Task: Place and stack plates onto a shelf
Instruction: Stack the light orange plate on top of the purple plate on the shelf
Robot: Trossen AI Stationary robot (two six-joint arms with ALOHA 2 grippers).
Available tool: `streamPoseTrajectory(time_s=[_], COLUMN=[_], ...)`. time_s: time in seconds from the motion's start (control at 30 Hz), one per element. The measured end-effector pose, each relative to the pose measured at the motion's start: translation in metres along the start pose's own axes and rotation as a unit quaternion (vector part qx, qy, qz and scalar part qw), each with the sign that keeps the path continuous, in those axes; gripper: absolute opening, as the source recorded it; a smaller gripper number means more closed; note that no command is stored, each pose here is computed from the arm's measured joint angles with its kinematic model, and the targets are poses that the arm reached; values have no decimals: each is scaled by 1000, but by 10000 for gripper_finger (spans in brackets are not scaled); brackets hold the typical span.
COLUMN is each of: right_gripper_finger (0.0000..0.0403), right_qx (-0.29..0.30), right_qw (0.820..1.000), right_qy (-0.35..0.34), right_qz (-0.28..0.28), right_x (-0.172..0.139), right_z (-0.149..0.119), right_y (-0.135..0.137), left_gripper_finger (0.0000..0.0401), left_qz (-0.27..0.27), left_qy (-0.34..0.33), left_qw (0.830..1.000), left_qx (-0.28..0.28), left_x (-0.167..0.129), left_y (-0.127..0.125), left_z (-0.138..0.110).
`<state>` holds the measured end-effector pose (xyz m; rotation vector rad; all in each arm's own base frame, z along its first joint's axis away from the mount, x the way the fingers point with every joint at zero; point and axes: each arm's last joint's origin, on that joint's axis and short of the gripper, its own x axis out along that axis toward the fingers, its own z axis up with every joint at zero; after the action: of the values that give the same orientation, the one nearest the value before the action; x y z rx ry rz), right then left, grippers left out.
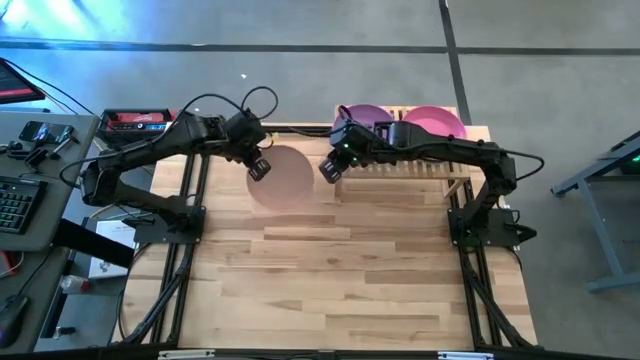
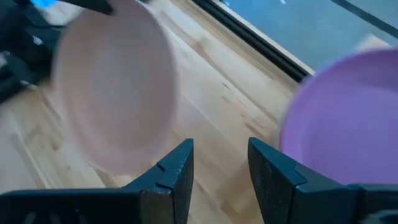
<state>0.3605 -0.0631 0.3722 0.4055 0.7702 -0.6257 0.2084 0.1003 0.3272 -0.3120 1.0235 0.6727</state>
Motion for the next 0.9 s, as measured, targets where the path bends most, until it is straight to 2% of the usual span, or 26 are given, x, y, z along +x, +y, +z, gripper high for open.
streamPoseTrajectory(time_s=[0.3, 0.73, 0.9], right_gripper_finger=[129, 129, 129], right_qx=[5, 1, -54], right_qw=[999, 999, 998], right_qy=[-42, -44, -44], right_qz=[14, -4, -9], right_x=[4, 9, 9], right_z=[14, 22, 23], right_y=[-5, -23, -25], left_gripper_finger=[1, 1, 1], left_qz=[9, 21, 16], left_qy=[-9, -8, -26], left_qw=[1000, 999, 999], left_qx=[-18, -32, -45], left_x=[2, 4, 4], left_y=[10, 22, 22], left_z=[4, 5, 9])
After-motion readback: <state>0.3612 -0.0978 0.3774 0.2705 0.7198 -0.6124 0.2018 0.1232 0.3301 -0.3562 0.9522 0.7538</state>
